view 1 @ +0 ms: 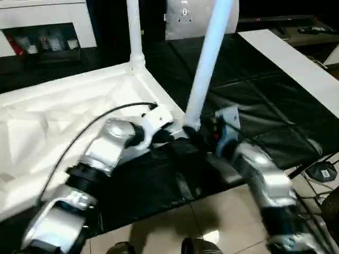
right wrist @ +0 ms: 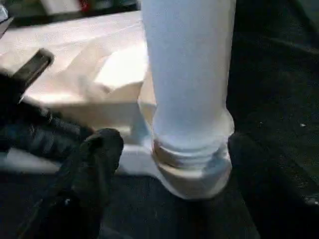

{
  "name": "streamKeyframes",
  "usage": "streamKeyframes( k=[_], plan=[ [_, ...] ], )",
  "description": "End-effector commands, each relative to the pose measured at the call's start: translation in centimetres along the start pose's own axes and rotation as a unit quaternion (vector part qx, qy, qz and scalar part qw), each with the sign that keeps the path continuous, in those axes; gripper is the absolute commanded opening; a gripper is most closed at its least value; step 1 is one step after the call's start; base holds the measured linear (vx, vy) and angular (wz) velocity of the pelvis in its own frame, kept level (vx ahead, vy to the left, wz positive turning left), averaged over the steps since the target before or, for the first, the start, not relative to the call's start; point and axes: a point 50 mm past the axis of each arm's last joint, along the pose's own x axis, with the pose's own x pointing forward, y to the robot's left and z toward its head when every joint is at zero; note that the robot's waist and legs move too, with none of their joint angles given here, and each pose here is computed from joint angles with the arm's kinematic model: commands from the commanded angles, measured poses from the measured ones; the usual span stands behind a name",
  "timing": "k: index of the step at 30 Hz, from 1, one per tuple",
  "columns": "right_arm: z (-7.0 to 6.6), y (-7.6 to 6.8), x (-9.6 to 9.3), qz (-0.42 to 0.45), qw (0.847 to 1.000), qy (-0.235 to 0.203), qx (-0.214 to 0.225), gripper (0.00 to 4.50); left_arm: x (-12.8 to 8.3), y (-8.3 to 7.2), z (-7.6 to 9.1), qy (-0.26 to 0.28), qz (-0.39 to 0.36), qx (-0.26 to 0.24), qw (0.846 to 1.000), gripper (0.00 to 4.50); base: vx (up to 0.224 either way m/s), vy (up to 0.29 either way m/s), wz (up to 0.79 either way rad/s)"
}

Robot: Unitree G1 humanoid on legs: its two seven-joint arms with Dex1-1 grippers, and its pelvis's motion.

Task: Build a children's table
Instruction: Rotate leg to tighten

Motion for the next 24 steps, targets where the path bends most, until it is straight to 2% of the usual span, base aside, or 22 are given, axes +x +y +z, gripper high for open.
streamKeyframes(
  k=[1,5,10,13,14,15,17,20,24],
  plan=[
    [0.5,0.2,-0.4,0.033,0.999,-0.004,-0.023,4.09,0.0,-0.3,0.2,-0.006,-0.029,0.024,0.999,0.00,0.000,0.000,0.00],
    [0.7,-0.7,-2.6,0.101,0.993,0.024,-0.057,4.38,-1.0,-0.5,-0.4,-0.011,-0.097,0.074,0.993,0.00,0.000,0.000,0.00],
    [1.5,-1.3,-3.7,0.159,0.983,0.044,-0.080,4.45,-1.9,-1.1,-1.0,0.007,-0.176,0.113,0.978,0.00,0.000,0.000,0.00],
    [1.8,-0.9,-4.2,0.234,0.967,0.063,-0.080,4.45,-2.1,-1.5,-0.9,0.006,-0.222,0.136,0.966,0.00,0.000,0.000,0.00],
    [1.8,-0.9,-4.2,0.234,0.967,0.063,-0.080,4.45,-2.1,-1.5,-0.9,0.006,-0.222,0.136,0.966,0.00,0.000,0.000,0.00],
    [1.8,-0.6,-4.3,0.262,0.959,0.073,-0.081,4.45,-2.1,-1.8,-0.7,0.003,-0.239,0.147,0.960,0.00,0.000,0.000,0.00],
    [1.7,-0.5,-4.2,0.279,0.953,0.082,-0.080,4.45,-2.0,-1.9,-0.5,0.002,-0.253,0.155,0.955,0.00,0.000,0.000,0.00],
    [1.6,-0.3,-4.0,0.305,0.944,0.095,-0.080,4.20,-2.0,-2.4,-0.3,0.001,-0.278,0.170,0.945,0.00,0.000,0.000,0.00],
    [1.6,0.0,-3.8,0.324,0.938,0.099,-0.077,3.85,-1.9,-2.6,-0.1,0.000,-0.288,0.180,0.941,0.00,0.000,0.000,0.00]
  ],
)
